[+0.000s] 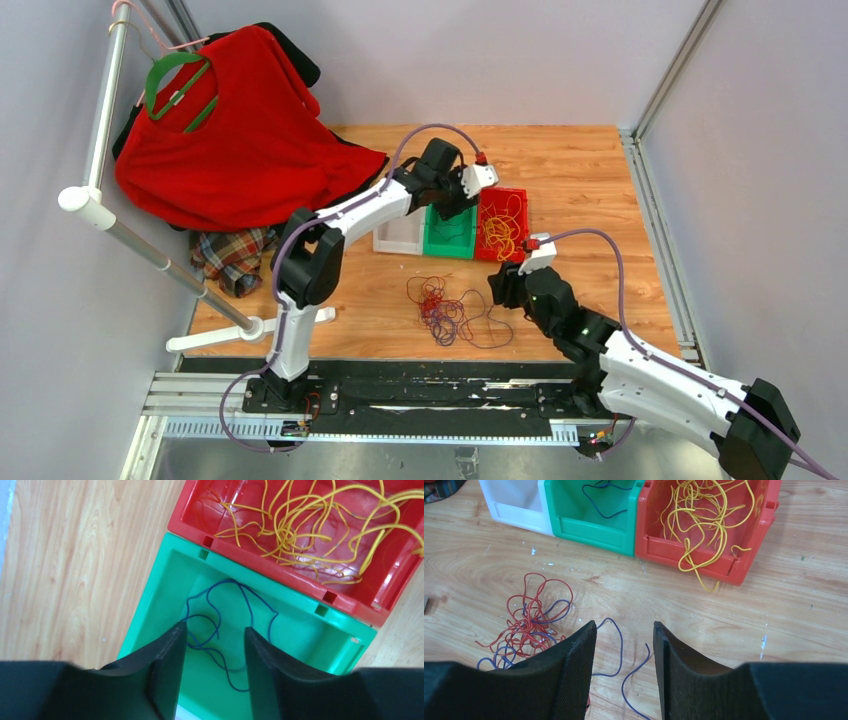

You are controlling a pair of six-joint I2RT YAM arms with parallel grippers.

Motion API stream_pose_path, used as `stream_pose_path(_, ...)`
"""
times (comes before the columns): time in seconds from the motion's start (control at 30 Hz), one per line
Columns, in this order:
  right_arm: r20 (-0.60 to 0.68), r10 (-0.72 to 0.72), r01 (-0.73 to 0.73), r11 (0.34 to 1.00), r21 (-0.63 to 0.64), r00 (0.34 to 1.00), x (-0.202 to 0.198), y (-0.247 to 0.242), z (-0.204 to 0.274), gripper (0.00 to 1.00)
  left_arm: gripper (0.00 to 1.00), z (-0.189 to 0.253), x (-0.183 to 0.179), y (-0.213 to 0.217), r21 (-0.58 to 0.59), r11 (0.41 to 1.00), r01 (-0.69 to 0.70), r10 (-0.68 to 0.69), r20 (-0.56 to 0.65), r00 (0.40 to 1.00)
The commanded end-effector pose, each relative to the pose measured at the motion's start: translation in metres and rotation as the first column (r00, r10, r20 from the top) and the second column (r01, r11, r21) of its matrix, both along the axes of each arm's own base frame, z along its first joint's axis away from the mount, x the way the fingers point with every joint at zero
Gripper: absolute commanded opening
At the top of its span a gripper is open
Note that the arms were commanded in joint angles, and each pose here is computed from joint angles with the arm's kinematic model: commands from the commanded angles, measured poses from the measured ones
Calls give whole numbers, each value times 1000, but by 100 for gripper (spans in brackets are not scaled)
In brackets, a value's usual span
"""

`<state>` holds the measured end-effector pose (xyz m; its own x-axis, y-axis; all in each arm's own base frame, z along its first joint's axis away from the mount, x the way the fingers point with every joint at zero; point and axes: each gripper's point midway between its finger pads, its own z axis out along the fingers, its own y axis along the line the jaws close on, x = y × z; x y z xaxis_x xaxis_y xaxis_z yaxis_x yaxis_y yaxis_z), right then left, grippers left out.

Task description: Untangle the cables

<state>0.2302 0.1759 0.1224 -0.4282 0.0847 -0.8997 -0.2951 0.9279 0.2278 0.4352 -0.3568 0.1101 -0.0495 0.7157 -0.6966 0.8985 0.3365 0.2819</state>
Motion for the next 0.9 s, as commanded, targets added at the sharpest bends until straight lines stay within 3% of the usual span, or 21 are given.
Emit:
stream_pose_path(0.0, 26, 1, -1, 1000, 9, 1000, 5, 0, 17, 46, 61, 42, -12, 10, 3, 1000, 13, -13, 29, 999)
stream_pose_path(0.13, 33, 10, -10, 1000, 13, 999, 5, 2, 22, 46, 89, 72, -28, 20, -8, 1000, 18, -18, 26, 1000)
stream_pose_path(0.27, 34, 11, -11, 1000, 9, 999, 6, 2, 27, 46, 96, 100, -55, 35, -34, 999, 40, -40, -4, 999)
stream_pose_path(0.4, 23, 12, -12, 1000, 8, 1000, 5, 2, 25, 46, 97, 99, -120, 52, -54, 987, 150, -157, -153, 976)
stream_pose_path(0.6, -1, 34, -34, 999, 14, 999, 0, 4, 18, 46, 94, 50, -214, 71, -126, 938, 322, -345, -345, 873)
stream_pose_path(0.7, -15, 34, -34, 999, 14, 999, -2, 4, 12, 46, 89, 27, -227, 72, -113, 931, 348, -363, -395, 844)
stream_pose_path(0.87, -27, 51, -51, 998, 22, 998, -4, 7, 9, 46, 83, 2, -213, 65, -84, 919, 386, -387, -386, 837)
